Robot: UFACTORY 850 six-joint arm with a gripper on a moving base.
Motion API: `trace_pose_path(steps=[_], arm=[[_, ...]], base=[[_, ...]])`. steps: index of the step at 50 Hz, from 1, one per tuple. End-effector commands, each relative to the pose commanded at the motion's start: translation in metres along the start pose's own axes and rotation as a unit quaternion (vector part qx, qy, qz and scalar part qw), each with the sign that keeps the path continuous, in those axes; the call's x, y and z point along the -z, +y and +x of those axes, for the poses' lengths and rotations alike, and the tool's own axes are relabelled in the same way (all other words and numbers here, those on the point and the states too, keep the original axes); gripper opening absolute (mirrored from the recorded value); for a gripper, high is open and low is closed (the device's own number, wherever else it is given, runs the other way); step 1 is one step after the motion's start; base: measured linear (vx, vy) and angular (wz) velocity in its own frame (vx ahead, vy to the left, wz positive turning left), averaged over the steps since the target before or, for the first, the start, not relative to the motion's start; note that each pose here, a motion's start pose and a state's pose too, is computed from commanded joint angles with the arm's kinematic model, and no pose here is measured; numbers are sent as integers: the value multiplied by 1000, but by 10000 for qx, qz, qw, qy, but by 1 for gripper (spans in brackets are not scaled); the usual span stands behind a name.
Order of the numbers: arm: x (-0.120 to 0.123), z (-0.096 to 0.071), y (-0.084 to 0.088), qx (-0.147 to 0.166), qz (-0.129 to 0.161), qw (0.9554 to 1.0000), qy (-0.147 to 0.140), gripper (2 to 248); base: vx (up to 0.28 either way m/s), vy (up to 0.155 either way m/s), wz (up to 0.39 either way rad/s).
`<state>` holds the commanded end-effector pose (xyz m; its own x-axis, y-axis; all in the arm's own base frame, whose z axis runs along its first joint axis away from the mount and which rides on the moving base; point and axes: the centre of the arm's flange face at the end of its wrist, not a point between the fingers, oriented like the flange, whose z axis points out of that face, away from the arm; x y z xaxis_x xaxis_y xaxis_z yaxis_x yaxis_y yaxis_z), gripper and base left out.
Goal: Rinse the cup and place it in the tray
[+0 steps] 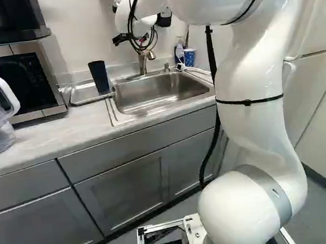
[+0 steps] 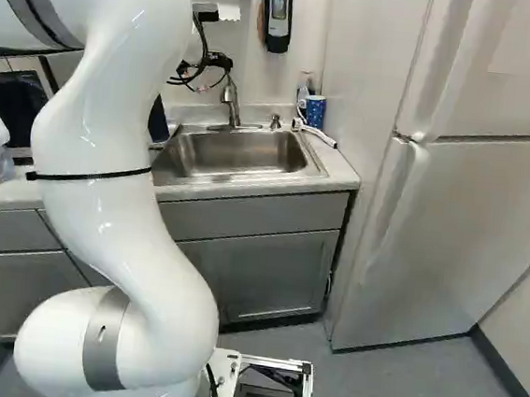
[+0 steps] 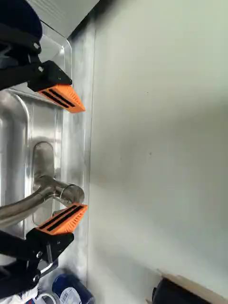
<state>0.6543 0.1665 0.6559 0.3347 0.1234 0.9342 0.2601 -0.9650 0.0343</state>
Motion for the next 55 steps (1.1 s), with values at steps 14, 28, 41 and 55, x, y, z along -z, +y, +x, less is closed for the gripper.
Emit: trace_pose_path(steps=[14,28,41,55], arm=[[0,1,0,0,-1,10000,47,247],[5,7,-7,16,41,9990,441,247],[16,5,-21,49,140,9989,434,247],[34,0,-25,62,179,9990,399,247]], base=[[0,0,0],[0,0,0],[0,0,0],[0,0,0]])
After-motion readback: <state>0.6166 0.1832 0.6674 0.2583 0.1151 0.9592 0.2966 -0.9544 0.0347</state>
